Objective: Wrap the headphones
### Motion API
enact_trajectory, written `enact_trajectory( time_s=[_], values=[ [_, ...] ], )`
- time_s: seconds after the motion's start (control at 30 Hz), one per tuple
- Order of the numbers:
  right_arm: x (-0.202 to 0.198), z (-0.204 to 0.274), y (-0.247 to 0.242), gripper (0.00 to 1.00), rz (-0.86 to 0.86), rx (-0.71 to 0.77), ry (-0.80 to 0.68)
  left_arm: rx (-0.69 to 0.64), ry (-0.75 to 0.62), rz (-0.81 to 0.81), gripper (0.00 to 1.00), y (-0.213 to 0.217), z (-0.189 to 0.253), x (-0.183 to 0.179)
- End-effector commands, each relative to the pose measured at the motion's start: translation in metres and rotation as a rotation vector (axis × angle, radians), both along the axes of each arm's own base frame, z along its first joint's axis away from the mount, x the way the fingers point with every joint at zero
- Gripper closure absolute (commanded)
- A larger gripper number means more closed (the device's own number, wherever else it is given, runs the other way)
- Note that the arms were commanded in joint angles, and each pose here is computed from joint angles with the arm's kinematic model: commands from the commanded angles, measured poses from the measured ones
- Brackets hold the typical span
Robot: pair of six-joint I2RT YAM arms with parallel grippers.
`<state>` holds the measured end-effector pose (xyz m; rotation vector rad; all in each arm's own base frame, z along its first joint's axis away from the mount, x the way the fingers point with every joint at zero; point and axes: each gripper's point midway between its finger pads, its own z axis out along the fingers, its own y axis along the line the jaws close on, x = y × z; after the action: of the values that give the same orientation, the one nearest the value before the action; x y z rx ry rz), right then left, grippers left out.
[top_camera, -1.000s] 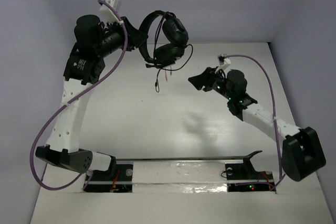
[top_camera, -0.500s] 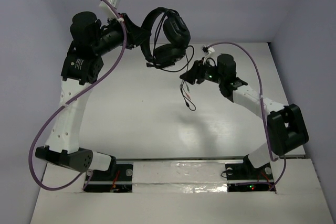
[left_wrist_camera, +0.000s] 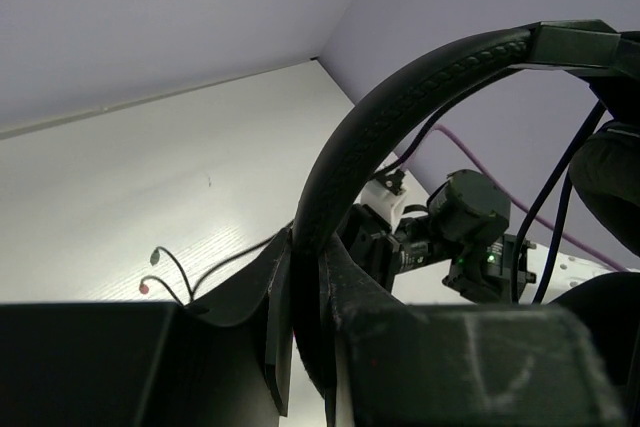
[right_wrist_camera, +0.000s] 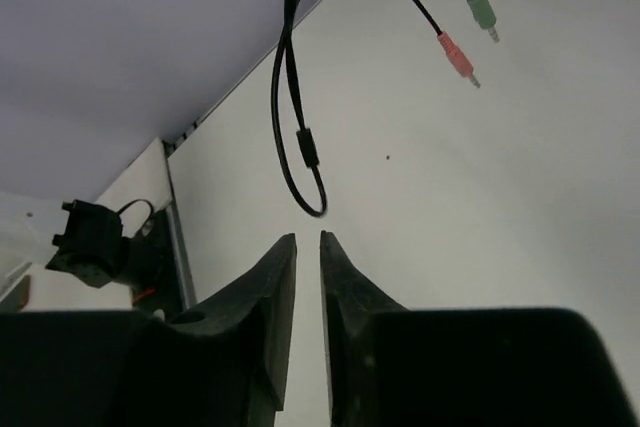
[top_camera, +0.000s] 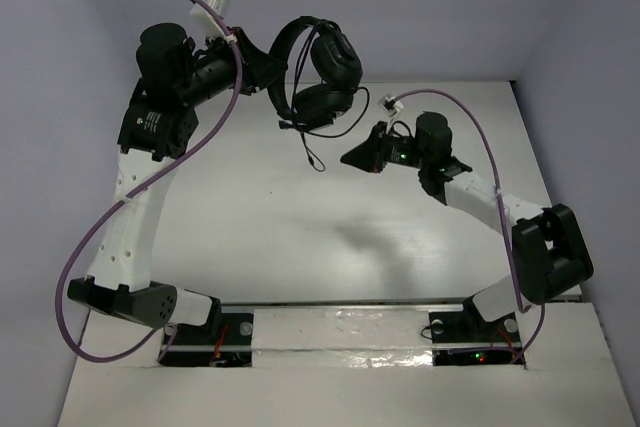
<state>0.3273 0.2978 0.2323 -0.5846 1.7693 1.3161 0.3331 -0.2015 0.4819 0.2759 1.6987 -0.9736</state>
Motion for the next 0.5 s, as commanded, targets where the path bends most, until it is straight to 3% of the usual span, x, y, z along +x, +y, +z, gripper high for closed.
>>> enact_trajectory(
  time_s=[0.0,0.2,0.23,0.33,0.47],
  values=[
    [0.014,0.031,-0.005,0.77,-0.079,-0.006,-0.126,-0.05,-0.121,-0.008,1.0,0.003,0.042,-0.016],
    [0.05,0.022,-0.021,0.63,-0.258,-0.114,-0.138,-0.048,-0.129,-0.008,1.0,0.003,0.047,-0.017],
    [0.053,0.02,-0.023,0.54,-0.27,-0.135,-0.149,-0.049,-0.13,-0.009,1.0,0.003,0.047,-0.017],
    [0.047,0.013,-0.019,0.39,-0.244,-0.191,-0.157,-0.049,-0.126,-0.017,1.0,0.002,0.045,-0.016],
    [0.062,0.01,-0.03,0.36,-0.327,-0.242,-0.181,-0.059,-0.109,-0.049,1.0,-0.004,0.042,-0.016]
  ],
)
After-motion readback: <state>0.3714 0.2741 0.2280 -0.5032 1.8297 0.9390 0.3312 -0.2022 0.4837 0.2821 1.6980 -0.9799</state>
